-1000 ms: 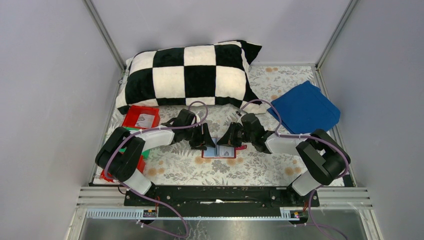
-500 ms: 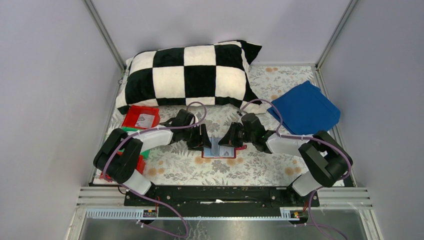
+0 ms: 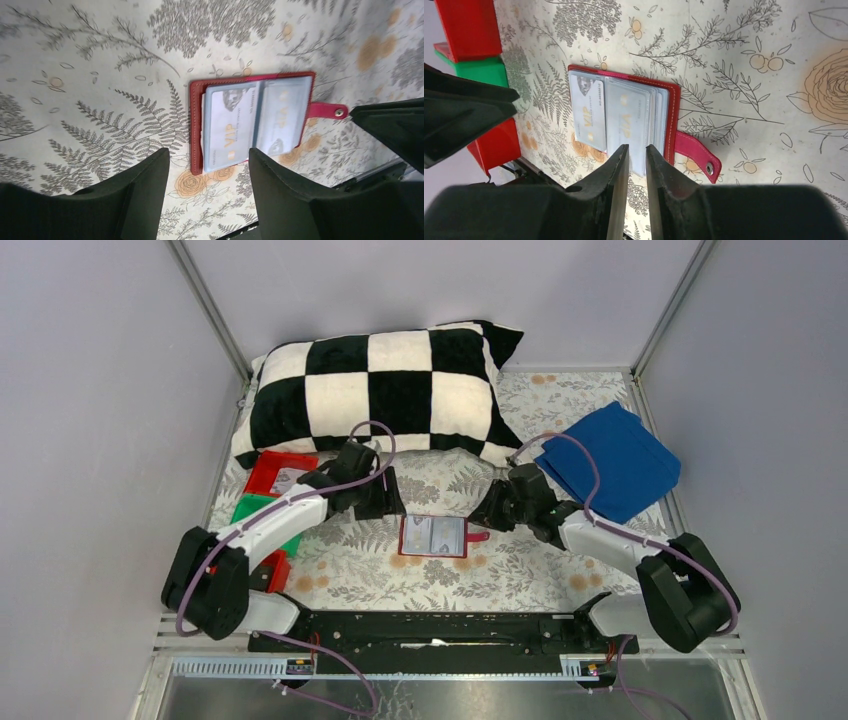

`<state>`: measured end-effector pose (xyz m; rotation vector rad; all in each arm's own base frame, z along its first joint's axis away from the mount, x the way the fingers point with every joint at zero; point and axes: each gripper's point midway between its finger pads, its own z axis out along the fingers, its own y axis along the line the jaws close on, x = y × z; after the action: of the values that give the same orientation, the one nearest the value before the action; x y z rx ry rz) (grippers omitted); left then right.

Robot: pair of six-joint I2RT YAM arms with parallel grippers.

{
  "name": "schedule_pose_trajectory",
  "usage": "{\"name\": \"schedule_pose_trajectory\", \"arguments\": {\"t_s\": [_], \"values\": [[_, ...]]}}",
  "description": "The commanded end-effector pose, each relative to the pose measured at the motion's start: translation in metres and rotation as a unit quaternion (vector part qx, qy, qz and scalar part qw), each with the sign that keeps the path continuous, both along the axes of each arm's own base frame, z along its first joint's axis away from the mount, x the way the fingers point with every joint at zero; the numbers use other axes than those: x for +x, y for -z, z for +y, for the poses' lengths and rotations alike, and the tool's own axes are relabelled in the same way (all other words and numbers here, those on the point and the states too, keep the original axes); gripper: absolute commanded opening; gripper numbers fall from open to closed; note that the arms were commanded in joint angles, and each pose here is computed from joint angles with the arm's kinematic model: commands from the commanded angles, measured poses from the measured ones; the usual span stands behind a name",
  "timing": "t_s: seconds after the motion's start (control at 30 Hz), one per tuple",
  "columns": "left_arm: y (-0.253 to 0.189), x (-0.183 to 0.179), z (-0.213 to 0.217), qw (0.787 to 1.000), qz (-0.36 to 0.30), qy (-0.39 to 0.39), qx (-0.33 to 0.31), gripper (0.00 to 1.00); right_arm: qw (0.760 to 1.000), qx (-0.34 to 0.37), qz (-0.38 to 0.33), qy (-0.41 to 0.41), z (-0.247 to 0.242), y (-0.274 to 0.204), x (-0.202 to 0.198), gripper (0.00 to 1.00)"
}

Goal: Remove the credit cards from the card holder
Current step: Remove the credit card from the card holder.

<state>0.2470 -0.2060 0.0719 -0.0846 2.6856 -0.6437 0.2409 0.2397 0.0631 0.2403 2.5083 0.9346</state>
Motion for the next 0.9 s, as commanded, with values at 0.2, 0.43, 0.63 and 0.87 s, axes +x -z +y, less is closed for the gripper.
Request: {"name": "schedule_pose_trajectory", "arguments": {"t_s": [0.2, 0.43, 0.63, 0.87], "values": [[-0.03, 0.003, -0.035, 0.992, -0.023, 0.021, -0.118, 0.63, 0.995, 0.073, -0.021, -0.062, 0.058, -0.032, 0.01, 0.28], [0.006, -0.001, -0.037, 0.992, 0.02, -0.003, -0.121, 0.56, 0.986, 0.13, 0.046, -0.089, 0.097, -0.015, 0.004, 0.29], [0.02, -0.005, -0.04, 0.991, 0.037, -0.003, -0.127, 0.52, 0.987, 0.114, 0.071, -0.089, 0.102, 0.003, 0.0, 0.3], [0.042, -0.007, -0.032, 0.994, 0.061, -0.017, -0.095, 0.42, 0.989, 0.081, 0.102, -0.067, 0.093, 0.033, -0.003, 0.3]]}}
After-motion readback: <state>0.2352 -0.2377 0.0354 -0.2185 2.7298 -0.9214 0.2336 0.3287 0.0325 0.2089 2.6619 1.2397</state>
